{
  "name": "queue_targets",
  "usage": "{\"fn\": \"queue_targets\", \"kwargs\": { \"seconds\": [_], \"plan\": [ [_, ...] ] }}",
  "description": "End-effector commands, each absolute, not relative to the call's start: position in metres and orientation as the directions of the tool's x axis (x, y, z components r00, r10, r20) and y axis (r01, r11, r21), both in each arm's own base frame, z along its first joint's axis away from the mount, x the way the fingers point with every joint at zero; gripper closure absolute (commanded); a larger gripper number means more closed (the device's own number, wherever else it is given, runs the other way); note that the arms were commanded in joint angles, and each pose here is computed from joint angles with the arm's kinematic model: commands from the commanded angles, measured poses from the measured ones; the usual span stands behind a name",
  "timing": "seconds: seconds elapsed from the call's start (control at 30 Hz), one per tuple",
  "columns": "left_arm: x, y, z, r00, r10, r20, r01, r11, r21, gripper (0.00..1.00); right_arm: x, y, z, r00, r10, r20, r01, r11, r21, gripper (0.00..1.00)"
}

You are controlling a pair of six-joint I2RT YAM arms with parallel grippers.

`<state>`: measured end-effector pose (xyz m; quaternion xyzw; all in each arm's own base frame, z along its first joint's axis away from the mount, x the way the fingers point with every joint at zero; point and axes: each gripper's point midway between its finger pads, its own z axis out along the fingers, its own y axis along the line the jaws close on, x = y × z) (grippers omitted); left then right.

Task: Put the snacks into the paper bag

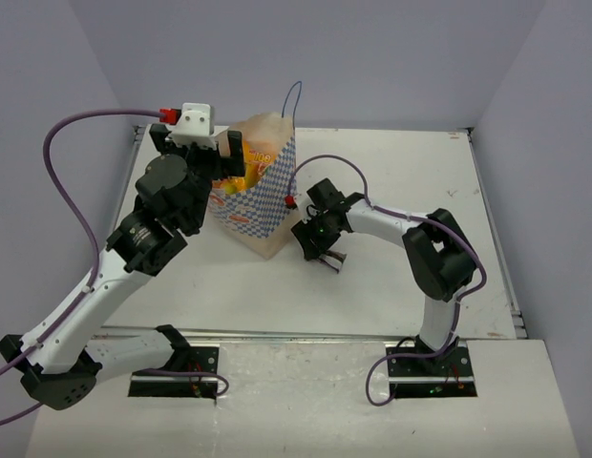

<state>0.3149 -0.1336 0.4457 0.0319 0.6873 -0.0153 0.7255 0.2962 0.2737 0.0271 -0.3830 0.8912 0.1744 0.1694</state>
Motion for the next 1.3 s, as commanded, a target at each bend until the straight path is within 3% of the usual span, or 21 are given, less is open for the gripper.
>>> {"fn": "queue_targets", "kwargs": {
  "seconds": [0.0,0.03,0.23,0.4,0.73,1.27],
  "plan": [
    [0.313,-0.128,0.468,0.114,0.000,-0.994,0.048,0.999,0.006,0.00,0.297,0.279,0.034,-0.652,-0.619,-0.437,-0.740,0.645,0.191,0.47],
    [0.312,-0.127,0.467,0.115,0.001,-0.993,0.046,0.999,0.006,0.00,0.297,0.280,0.034,-0.652,-0.618,-0.439,-0.740,0.644,0.192,0.56],
    [0.311,-0.123,0.465,0.114,0.006,-0.993,0.035,0.999,0.010,0.00,0.295,0.282,0.039,-0.655,-0.600,-0.460,-0.736,0.644,0.208,0.62],
    [0.310,-0.122,0.465,0.115,0.005,-0.993,0.032,0.999,0.008,0.00,0.295,0.285,0.048,-0.654,-0.590,-0.474,-0.735,0.642,0.216,0.82],
    [0.304,-0.116,0.467,0.119,0.001,-0.993,0.027,1.000,0.004,0.00,0.297,0.287,0.088,-0.632,-0.556,-0.540,-0.741,0.639,0.209,0.81],
    [0.289,-0.100,0.469,0.111,-0.036,-0.993,0.011,0.999,-0.035,0.00,0.330,0.302,0.283,-0.427,-0.400,-0.811,-0.770,0.632,0.094,0.84]
  ]
}}
